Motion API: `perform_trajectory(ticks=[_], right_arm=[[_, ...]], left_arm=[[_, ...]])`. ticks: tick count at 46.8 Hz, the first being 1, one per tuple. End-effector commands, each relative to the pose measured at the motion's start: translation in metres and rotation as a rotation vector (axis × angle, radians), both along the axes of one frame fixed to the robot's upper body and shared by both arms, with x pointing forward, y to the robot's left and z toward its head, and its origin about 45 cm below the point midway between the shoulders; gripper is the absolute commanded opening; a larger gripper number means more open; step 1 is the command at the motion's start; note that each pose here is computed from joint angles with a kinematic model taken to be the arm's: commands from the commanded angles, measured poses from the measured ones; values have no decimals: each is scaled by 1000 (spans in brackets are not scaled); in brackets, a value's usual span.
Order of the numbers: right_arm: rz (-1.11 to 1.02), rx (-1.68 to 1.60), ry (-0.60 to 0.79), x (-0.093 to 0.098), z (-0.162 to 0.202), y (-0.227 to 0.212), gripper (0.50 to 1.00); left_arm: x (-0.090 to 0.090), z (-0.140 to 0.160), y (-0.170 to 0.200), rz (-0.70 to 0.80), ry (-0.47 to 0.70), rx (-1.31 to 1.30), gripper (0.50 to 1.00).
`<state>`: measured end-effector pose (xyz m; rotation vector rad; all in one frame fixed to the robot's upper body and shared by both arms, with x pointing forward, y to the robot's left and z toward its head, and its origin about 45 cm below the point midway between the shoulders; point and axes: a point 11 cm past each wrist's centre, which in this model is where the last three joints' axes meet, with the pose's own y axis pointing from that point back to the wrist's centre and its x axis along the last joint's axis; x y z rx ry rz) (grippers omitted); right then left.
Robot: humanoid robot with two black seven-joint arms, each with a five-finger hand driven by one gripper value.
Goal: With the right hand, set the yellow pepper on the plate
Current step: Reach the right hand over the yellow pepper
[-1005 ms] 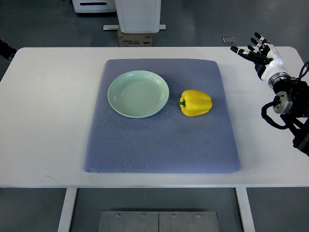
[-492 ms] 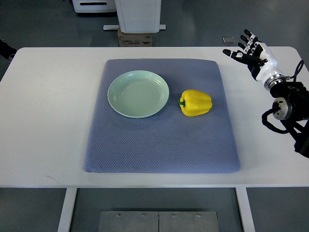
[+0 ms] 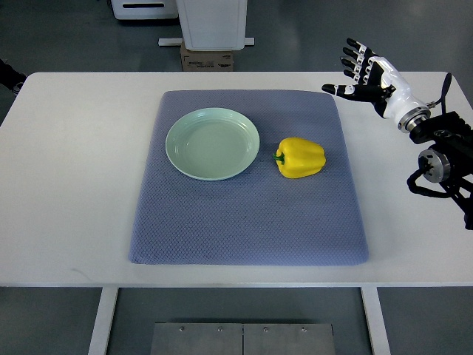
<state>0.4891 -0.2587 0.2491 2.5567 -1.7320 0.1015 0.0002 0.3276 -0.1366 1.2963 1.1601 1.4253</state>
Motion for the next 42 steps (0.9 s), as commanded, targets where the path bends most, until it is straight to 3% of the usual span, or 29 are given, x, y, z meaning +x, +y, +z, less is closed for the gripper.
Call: perform_trajectory(ticks=[1, 22, 42], right_arm=[[50, -37, -11, -3, 4, 3, 1000], [299, -275, -177, -15, 29, 40, 1000], [535, -601, -257, -27, 20, 59, 998]], left_arm=[[0, 0, 0, 0, 0, 0, 1000], [0, 0, 0, 0, 0, 0, 1000], [0, 0, 0, 0, 0, 0, 1000]])
